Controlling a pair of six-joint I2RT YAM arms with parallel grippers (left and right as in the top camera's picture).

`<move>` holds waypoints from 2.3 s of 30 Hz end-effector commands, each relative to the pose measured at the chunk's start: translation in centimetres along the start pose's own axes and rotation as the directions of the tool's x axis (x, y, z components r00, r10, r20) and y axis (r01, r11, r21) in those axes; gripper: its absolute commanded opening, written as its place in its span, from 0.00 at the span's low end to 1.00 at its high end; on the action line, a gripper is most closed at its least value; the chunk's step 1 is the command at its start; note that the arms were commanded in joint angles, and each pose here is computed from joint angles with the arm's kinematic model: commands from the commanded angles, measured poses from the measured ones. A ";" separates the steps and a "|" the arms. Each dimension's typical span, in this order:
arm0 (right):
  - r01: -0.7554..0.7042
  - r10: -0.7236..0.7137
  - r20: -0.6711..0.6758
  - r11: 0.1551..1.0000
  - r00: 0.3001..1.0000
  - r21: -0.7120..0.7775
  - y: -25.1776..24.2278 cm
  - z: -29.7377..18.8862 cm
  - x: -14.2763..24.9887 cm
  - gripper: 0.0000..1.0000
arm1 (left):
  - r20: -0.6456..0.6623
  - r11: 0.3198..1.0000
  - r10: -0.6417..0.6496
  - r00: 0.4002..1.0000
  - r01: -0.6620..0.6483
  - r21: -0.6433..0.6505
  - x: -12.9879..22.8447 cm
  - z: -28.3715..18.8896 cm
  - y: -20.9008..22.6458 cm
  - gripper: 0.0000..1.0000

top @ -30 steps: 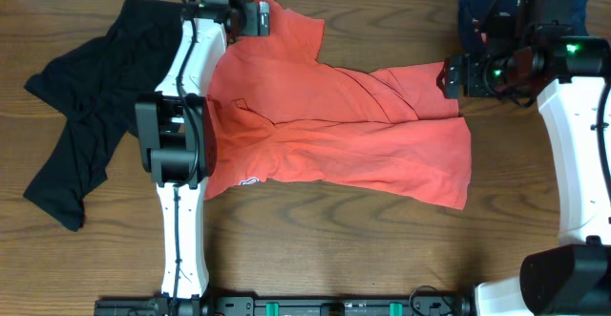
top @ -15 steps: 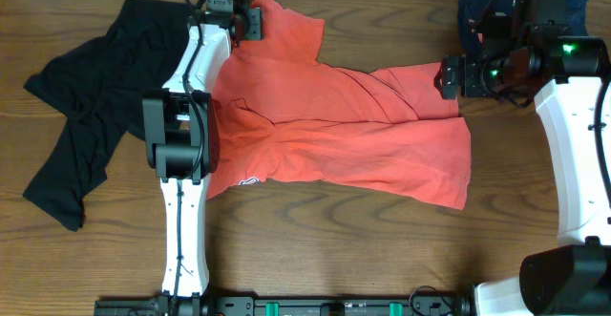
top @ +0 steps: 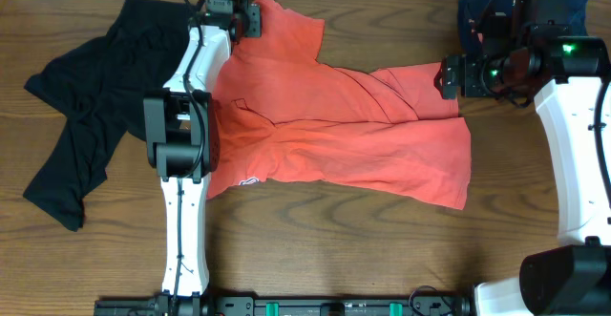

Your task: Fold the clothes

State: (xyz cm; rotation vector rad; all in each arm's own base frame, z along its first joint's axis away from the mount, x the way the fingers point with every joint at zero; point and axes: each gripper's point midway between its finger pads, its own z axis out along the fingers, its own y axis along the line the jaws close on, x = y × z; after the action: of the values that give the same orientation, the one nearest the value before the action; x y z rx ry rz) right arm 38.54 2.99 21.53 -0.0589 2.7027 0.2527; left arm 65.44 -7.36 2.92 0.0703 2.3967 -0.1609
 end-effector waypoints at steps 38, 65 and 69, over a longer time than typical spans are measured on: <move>0.011 -0.012 -0.054 1.000 0.998 -0.009 0.2 2.6 0.0 0.99 | -0.343 0.999 -0.043 0.938 0.035 -0.030 4.1 -10.3 -0.2 0.06; 0.012 -0.013 -0.051 1.000 0.999 -0.010 0.2 2.7 -0.1 0.99 | -0.533 0.999 0.034 0.846 -0.035 0.010 8.7 -13.2 -3.2 0.70; 0.012 -0.013 -0.052 1.000 0.999 -0.009 0.2 2.7 -0.1 0.99 | -0.416 0.999 0.041 0.909 -0.039 0.014 6.1 -10.9 -3.1 0.71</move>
State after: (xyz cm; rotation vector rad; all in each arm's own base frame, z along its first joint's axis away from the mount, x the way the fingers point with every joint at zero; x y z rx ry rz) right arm 39.44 3.00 19.11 -0.0531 2.7580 0.2591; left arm 52.16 -9.22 6.70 0.1734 2.8680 -0.1422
